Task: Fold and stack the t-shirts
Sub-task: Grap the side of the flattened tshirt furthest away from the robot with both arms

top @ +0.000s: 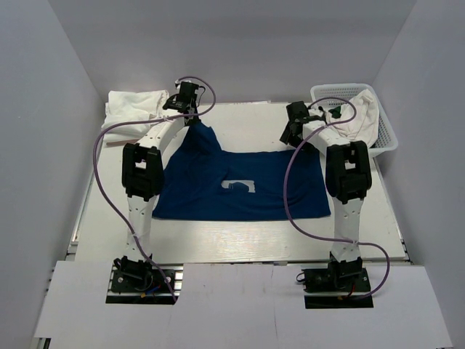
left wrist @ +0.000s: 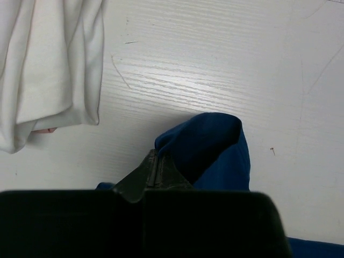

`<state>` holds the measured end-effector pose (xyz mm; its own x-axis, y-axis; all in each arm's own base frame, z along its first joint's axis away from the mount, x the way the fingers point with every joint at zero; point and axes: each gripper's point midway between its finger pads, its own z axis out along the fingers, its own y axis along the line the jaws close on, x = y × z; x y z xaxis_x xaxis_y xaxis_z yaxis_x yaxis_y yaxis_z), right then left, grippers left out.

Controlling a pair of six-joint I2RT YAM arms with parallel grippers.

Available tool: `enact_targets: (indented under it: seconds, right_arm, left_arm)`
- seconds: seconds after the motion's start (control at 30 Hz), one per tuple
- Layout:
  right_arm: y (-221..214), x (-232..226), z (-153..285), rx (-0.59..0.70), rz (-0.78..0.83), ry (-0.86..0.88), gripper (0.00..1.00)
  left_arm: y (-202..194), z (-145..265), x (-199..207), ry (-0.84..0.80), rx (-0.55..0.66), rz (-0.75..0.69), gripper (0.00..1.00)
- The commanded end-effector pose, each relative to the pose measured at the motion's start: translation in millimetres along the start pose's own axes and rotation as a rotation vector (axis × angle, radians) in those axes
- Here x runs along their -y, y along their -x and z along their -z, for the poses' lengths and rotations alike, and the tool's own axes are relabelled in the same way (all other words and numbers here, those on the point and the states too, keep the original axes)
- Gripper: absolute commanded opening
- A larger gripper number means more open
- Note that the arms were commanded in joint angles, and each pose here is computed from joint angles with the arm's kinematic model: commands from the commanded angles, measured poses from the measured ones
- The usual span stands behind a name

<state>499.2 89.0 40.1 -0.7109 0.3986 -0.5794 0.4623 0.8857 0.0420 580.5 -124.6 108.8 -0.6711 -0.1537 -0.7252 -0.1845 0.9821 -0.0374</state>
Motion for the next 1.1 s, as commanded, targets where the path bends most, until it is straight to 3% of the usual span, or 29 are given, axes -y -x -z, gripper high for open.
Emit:
enact_targets:
  seconds: [0.0,0.1,0.13,0.33,0.43,0.47,0.57,0.8,1.07]
  right_arm:
    - [1,-1,-6,0.004,-0.028,-0.041,0.9]
    - [-7,5,-7,-0.007,-0.017,-0.064,0.84]
    - [-11,8,-7,-0.012,-0.006,-0.071,0.76]
    - [-16,19,-3,0.001,0.009,-0.083,0.57]
    - [-18,18,-5,-0.005,0.019,-0.088,0.41]
    - [-18,18,-6,-0.005,0.02,-0.09,0.31]
    - [-12,16,-1,0.009,0.017,-0.084,0.2]
    - [2,22,21,0.07,0.014,-0.075,0.05]
    - [1,33,54,0.136,0.079,-0.031,0.05]
  left_arm:
    - [27,34,-1,-0.024,0.052,0.026,0.0]
    - [24,37,-3,-0.021,0.043,0.023,0.0]
    - [24,40,-4,-0.021,0.042,0.022,0.0]
    - [22,50,-6,-0.026,0.028,0.019,0.0]
    - [23,57,-4,-0.05,0.034,0.023,0.0]
    - [17,55,-4,-0.055,0.021,0.019,0.0]
    - [24,65,-5,-0.06,0.034,0.023,0.0]
    - [6,93,-20,-0.053,0.016,0.027,0.0]
    - [-28,134,-43,-0.037,0.004,0.085,0.0]
